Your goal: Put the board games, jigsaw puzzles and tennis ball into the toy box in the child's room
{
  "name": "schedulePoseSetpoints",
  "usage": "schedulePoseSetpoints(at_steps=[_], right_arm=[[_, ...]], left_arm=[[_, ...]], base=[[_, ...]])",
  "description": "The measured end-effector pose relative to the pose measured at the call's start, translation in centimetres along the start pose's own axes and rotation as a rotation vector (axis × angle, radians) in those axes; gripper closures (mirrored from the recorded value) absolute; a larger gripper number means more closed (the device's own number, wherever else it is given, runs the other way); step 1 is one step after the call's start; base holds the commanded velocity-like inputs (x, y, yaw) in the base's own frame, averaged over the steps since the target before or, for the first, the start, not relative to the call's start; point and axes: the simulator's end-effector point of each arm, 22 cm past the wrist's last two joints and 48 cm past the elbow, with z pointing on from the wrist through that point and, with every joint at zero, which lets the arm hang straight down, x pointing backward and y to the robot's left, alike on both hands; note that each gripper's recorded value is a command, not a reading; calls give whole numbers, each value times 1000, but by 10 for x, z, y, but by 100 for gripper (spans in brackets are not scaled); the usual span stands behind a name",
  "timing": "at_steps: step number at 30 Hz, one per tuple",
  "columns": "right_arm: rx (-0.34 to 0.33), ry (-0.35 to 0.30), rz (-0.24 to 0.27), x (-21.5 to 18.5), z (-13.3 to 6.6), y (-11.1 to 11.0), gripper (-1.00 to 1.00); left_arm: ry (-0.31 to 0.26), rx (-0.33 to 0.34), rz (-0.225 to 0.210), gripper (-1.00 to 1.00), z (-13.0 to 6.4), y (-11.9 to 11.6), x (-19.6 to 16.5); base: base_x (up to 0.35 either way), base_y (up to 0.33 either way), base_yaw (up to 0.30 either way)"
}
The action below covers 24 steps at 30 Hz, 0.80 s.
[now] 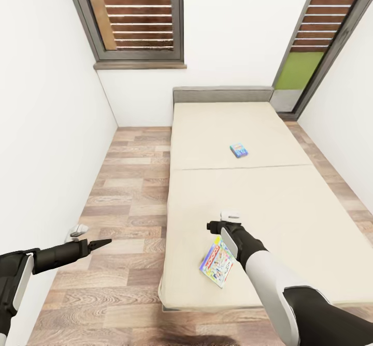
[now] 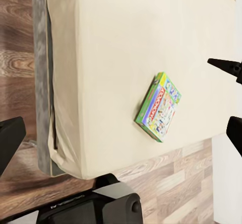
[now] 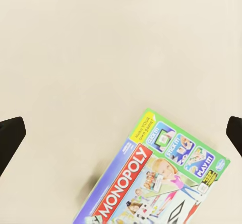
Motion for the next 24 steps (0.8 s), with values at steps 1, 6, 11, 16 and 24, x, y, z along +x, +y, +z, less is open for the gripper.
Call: schedulePoseSetpoints(at_steps=[1,6,11,16,24], right_arm=[[0,2,0,1,1,0,-100],[1,10,0,5,4,-1,-100],[2,18,0,10,7,-1,-100],[3,24,-1,13,10,-2,-100],[7,-14,-6,9,16,-3,-100]], left_arm=[[1,0,-1,-100,0,0,0],[6,-1,-6,-100,2,3,3],[12,-3,-11,-100,4,6,5],[19,-5,-16,-100,6,8,8],[29,-12,-24,-100,10,13,12]], base=[[0,0,0],[0,0,0],[0,0,0],[0,0,0],[0,0,0]])
